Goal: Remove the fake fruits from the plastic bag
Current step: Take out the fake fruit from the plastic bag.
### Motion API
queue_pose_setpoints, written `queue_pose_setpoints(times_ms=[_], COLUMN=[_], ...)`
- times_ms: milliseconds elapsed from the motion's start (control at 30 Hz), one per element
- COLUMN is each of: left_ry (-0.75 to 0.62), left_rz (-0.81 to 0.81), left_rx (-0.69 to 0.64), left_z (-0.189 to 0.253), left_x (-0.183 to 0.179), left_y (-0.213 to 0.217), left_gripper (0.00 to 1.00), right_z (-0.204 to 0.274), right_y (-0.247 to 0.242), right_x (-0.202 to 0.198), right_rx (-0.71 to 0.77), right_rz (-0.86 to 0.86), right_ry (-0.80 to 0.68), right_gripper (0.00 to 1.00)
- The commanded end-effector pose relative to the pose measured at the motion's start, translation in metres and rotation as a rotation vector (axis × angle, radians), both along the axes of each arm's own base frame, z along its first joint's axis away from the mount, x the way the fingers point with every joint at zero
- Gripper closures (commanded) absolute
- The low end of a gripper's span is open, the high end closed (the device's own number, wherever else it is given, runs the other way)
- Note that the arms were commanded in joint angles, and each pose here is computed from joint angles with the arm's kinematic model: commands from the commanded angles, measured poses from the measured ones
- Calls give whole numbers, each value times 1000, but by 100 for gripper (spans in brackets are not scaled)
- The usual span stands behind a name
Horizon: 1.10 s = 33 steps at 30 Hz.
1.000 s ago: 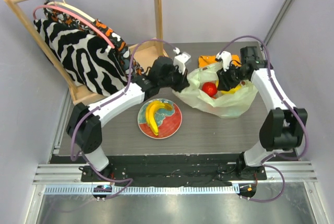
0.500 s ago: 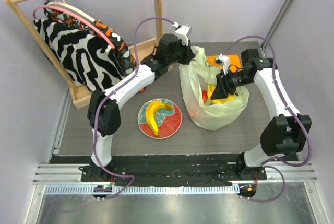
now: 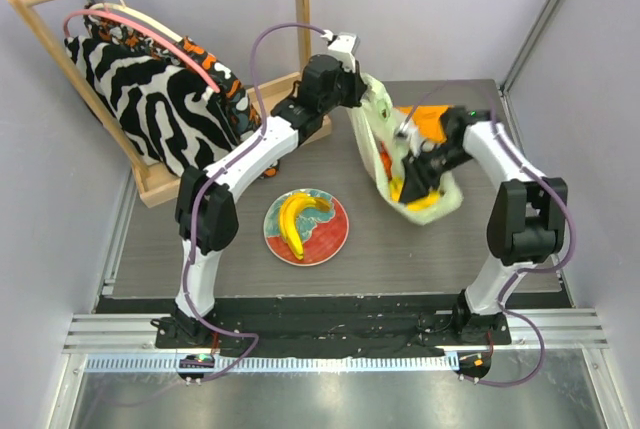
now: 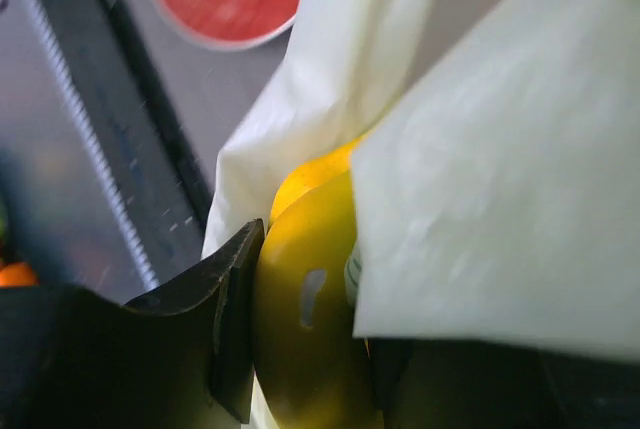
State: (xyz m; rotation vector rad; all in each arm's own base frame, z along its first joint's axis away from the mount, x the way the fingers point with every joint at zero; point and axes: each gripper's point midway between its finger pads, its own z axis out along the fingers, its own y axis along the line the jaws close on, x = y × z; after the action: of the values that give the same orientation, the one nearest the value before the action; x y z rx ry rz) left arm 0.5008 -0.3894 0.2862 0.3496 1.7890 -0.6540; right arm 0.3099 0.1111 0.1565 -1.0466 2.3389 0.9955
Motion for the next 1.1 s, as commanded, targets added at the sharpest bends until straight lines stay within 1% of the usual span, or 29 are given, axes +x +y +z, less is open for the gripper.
queue_pose_setpoints(times_ms=[0,33,100,167,233,267,300,333,367,400,433,467,500,533,600,633,667,700,733,800,833,867,900,933,967,1033,1067], left_ry=[-124,-118,-82,-59,-49,-57,-62,-65,-62,-62,-62,-62,-58,-60,-68,-70,-65,-64,-72,-47,-10,8,32,72,92,104,143], left_rz=[0,0,12,12,8,4,0,-2,0,0,0,1,-36,-45,-48,-40,-45,-56,-135,-257,-394,-451,-526,-589,-699,-767,-798], left_rx=[-71,-60,-30,-17,-1,14,26,37,47,55,54,57,49,46,23,7,-5,-25,-75,-136,-207,-240,-271,-331,-347,-353,-350], left_z=[57,54,36,25,18,18,16,15,12,10,11,11,12,13,26,35,43,55,81,98,110,116,118,124,125,122,108], left_x=[-4,-5,-5,-7,-8,-8,-6,-6,-5,-4,-4,-4,-10,-12,-16,-15,-18,-21,-35,-59,-88,-103,-120,-139,-165,-188,-201], left_y=[-1,0,5,7,8,8,9,9,10,12,13,14,12,11,14,19,22,26,26,24,19,16,12,7,-2,-15,-26], left_gripper=[100,100,100,100,100,100,100,100,99,96,91,87,79,58,41,26,23,22,23,22,20,20,21,23,24,23,22], right_z=[-9,-2,28,58,77,90,97,111,118,120,129,132,134,141,141,140,137,134,129,123,122,122,123,124,125,126,126], right_y=[5,6,13,18,22,23,24,27,18,16,7,3,-2,-11,-15,-16,-18,-18,-19,-20,-20,-20,-19,-19,-19,-18,-17], right_x=[-71,-72,-62,-49,-41,-34,-31,-24,-15,-6,10,18,25,37,44,44,44,43,43,41,39,39,38,37,37,32,29], right_rx=[-25,-1,75,104,127,130,142,194,237,282,358,382,413,448,459,439,425,415,408,393,390,394,398,397,399,408,410], right_rz=[118,128,120,122,92,90,78,63,3,-64,-125,-161,-229,-253,-268,-269,-265,-267,-264,-258,-254,-252,-249,-246,-237,-229,-208], right_ry=[138,123,60,-14,-39,-87,-93,-115,-102,-36,-47,-42,19,-16,-7,-16,-25,-23,-22,-16,-12,-12,-15,-18,-28,-20,-37], right_gripper=[73,72,71,69,66,65,64,64,64,65,65,65,65,65,64,64,64,64,64,64,64,64,64,64,64,64,64])
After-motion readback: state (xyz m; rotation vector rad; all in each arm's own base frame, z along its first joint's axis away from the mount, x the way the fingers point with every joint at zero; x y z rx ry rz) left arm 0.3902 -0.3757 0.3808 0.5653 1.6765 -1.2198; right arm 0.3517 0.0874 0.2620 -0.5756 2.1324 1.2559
